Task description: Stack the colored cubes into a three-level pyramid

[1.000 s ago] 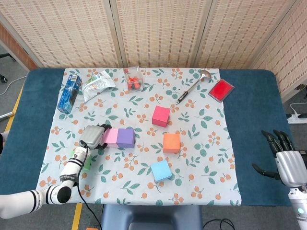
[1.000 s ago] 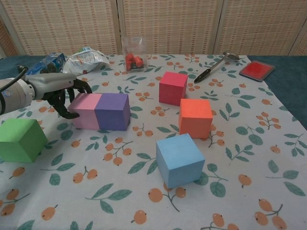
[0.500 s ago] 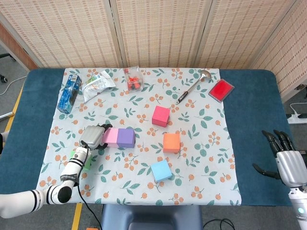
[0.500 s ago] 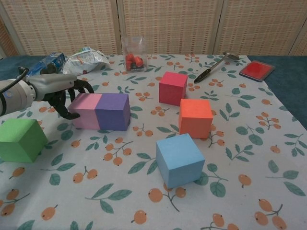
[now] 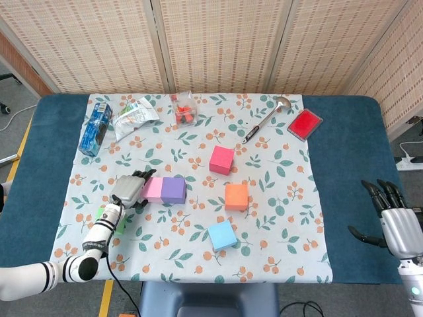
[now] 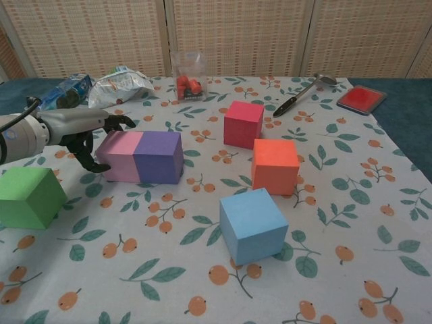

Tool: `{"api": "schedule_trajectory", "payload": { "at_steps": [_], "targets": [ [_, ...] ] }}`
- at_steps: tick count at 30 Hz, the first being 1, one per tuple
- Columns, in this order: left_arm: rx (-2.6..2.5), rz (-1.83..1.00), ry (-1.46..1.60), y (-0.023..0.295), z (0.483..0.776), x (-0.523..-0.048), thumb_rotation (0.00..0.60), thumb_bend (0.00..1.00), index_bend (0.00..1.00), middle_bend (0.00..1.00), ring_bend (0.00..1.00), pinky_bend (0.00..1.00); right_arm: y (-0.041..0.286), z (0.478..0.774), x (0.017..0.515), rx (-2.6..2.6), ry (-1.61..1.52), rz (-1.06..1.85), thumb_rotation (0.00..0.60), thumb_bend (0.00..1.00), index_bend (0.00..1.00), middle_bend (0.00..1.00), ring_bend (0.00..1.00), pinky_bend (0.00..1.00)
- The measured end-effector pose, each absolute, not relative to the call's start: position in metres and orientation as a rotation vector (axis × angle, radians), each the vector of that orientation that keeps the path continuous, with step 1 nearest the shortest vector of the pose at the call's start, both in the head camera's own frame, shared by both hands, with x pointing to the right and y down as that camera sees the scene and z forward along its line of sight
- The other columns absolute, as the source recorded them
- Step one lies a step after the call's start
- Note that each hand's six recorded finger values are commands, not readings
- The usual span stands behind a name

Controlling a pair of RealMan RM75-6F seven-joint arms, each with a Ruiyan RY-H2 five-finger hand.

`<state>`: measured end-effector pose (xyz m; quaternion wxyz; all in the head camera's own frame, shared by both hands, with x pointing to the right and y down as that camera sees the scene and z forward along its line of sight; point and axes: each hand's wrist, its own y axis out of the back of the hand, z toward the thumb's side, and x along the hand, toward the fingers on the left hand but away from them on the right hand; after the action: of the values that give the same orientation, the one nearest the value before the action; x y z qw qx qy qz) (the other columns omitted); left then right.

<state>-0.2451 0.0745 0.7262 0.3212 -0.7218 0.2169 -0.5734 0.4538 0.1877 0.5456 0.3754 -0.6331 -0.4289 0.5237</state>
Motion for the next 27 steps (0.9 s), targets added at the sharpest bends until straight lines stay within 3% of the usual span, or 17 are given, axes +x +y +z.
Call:
{"api": "schedule_trajectory", "payload": {
  "at_steps": [7, 11, 18, 27],
  "targets": [
    [-1.904, -1.515, 0.552, 0.078, 0.724, -0.246, 0.6, 0.35, 0.01, 0.08, 0.01, 0.31, 0.187, 0.545, 0.454, -1.622, -1.1, 1.333, 0.491, 0.05, 0.0, 0.13, 0.02, 0.0],
    [-1.91, -1.518, 0.538, 0.08, 0.72, -0.246, 0.6, 0.35, 0.0, 0.03, 0.0, 0.25, 0.188, 0.544, 0.454, -1.621, -1.102, 1.329, 0.492, 0.05, 0.0, 0.13, 0.02, 0.0],
    [-1.888, -1.468, 0.595, 0.073, 0.692, -0.255, 0.6, 0.35, 0.0, 0.03, 0.0, 0.24, 0.187, 0.543, 0.453, -1.62, -1.102, 1.322, 0.491, 0.05, 0.0, 0.13, 0.02, 0.0],
    [-1.828, -1.426, 0.689, 0.074, 0.648, -0.295, 0.6, 0.35, 0.18, 0.16, 0.12, 0.3, 0.18, 0.54, 0.451, -1.619, -1.098, 1.294, 0.493, 0.05, 0.0, 0.13, 0.02, 0.0]
  ]
}}
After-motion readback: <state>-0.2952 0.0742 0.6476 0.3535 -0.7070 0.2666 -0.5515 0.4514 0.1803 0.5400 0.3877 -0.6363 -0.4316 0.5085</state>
